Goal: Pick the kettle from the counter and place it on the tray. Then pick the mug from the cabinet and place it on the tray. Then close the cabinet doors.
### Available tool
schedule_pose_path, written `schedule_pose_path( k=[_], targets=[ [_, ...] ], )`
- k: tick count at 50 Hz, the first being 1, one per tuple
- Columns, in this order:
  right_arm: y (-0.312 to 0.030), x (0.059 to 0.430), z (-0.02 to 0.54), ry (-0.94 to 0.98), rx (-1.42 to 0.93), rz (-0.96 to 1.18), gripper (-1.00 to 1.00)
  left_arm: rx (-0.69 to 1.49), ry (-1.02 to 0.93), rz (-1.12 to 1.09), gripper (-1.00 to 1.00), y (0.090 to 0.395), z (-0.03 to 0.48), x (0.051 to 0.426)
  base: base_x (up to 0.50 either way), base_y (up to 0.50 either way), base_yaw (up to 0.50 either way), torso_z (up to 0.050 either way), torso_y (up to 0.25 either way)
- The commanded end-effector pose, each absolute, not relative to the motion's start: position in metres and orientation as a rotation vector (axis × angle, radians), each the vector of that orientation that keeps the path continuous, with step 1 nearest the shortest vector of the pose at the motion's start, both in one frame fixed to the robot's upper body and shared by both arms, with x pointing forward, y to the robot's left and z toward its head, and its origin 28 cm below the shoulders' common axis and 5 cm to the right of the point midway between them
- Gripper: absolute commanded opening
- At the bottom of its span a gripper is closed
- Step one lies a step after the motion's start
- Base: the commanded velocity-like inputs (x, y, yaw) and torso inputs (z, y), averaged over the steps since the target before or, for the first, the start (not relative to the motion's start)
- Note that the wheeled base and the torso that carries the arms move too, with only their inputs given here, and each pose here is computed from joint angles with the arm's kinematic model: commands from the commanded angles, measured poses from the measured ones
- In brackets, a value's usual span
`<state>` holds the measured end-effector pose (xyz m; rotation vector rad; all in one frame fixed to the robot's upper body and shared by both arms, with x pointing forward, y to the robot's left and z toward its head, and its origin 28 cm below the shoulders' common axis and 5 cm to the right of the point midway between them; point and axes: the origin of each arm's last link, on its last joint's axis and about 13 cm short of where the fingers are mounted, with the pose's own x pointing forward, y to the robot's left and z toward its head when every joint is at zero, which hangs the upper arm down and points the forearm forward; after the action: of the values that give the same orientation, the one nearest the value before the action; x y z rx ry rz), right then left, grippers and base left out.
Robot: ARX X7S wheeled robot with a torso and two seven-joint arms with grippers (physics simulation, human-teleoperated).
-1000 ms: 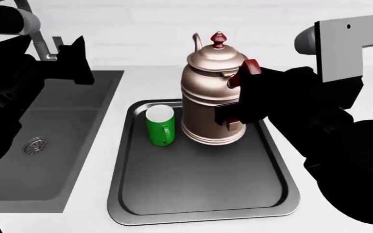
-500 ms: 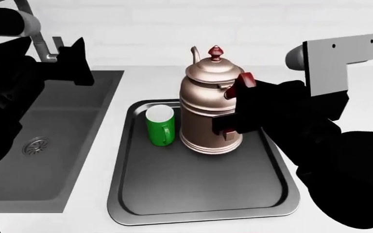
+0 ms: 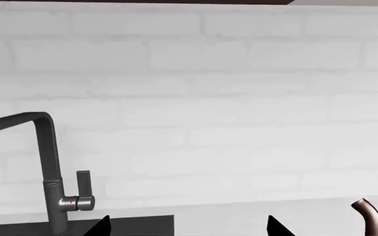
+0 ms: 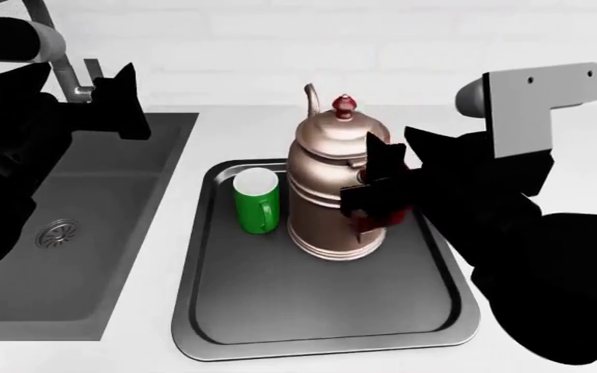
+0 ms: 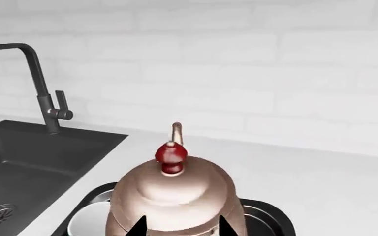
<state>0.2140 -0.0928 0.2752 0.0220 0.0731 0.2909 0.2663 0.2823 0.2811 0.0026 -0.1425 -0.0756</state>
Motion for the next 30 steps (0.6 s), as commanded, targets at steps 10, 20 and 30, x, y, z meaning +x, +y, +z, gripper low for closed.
schedule_pose_path(
  k=[10,20,30],
  targets=[
    [-0.094,0.217,0.276,0.053,0.023,0.287,1.00,-0.002,-0.141,-0.071,1.00,0.284,0.279,0.268,0.00,0.00,0.00,0.000,0.000],
    [-0.095,0.211,0.292,0.007,0.010,0.281,1.00,-0.004,-0.144,-0.070,1.00,0.285,0.279,0.267,0.00,0.00,0.00,0.000,0.000],
    [-0.103,0.189,0.346,-0.228,-0.069,0.207,1.00,0.000,-0.245,-0.061,1.00,0.285,0.304,0.250,0.00,0.00,0.00,0.000,0.000]
  ],
)
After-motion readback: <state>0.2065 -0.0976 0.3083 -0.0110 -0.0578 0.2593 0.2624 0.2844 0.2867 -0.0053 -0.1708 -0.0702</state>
